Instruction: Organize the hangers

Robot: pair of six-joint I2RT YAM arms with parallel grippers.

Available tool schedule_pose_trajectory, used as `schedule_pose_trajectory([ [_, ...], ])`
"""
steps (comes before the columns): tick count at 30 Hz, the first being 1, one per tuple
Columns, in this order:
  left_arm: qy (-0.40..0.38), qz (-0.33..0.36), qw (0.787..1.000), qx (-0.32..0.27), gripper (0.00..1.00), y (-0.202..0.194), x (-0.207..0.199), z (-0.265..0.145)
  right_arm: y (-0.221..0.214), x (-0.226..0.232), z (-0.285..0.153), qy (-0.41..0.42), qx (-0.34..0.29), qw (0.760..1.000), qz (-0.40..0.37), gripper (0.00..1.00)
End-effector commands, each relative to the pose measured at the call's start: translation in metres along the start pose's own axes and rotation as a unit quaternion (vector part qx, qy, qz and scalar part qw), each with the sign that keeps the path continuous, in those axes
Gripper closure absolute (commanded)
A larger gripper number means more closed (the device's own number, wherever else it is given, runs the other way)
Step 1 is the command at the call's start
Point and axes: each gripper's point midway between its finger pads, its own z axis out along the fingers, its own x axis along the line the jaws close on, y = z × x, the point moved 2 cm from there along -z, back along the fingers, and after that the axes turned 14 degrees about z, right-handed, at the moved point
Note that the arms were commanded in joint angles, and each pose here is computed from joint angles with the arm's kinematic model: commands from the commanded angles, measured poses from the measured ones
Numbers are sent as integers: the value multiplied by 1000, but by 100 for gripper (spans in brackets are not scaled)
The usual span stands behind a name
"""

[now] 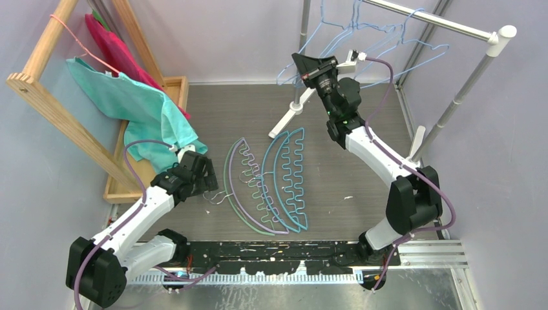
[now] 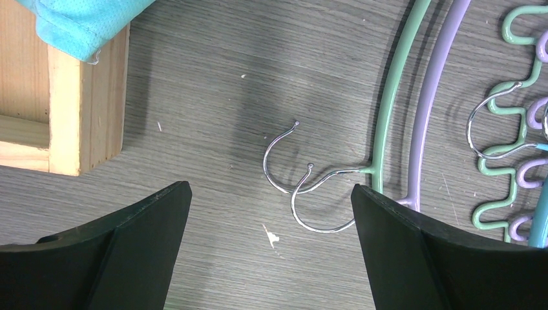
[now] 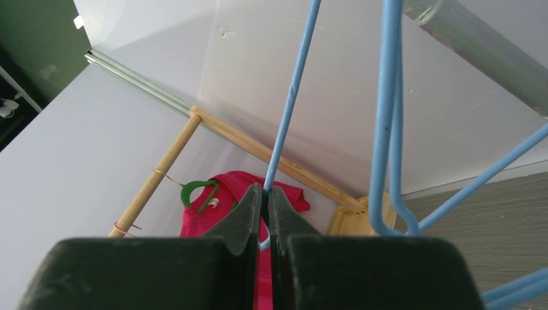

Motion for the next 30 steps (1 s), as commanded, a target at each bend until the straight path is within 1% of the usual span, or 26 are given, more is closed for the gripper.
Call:
schedule_pose_trajectory([
  [1,-7,-1,1000,-17,2,9,-2,0,20,33,-17,21,-38,999,11,89],
  [3,-9,-1,1000,-19,2,11,-3,-1,22,33,-21,14,-42,999,4,79],
  [5,-9,-1,1000,-18,2,10,-3,-1,24,35,-25,10,-45,999,-5,71],
  [8,-9,-2,1000,-20,2,11,-3,-1,26,44,-32,11,-45,999,-22,58],
  [12,-7,-2,1000,-19,2,11,-2,-1,31,50,-45,-1,-47,998,-52,43],
  [14,-6,-1,1000,-17,2,10,-2,0,35,54,-56,-10,-53,996,-66,38],
  [16,-6,-1,1000,-17,2,10,-2,0,40,57,-65,-19,-61,994,-88,35],
  [17,-6,0,1000,-17,2,10,-2,0,42,58,-70,-25,-64,993,-99,31],
  [19,-6,-1,1000,-17,2,10,-2,0,49,61,-78,-36,-74,989,-126,27],
  [21,-6,-1,1000,-17,2,10,-2,0,55,63,-85,-50,-80,983,-155,26],
  [22,-6,0,1000,-16,2,10,-2,0,62,64,-88,-61,-97,979,-168,26],
  [24,-6,0,1000,-15,2,10,-2,0,68,67,-92,-72,-102,973,-196,20],
  [27,-4,0,1000,-14,2,10,-2,1,69,79,-87,-68,-87,963,-246,19],
  [29,-4,1,1000,-14,2,10,-2,1,62,87,-74,-55,-57,959,-271,17],
  [30,-4,2,1000,-13,2,10,-3,2,59,91,-67,-50,-44,957,-283,15],
])
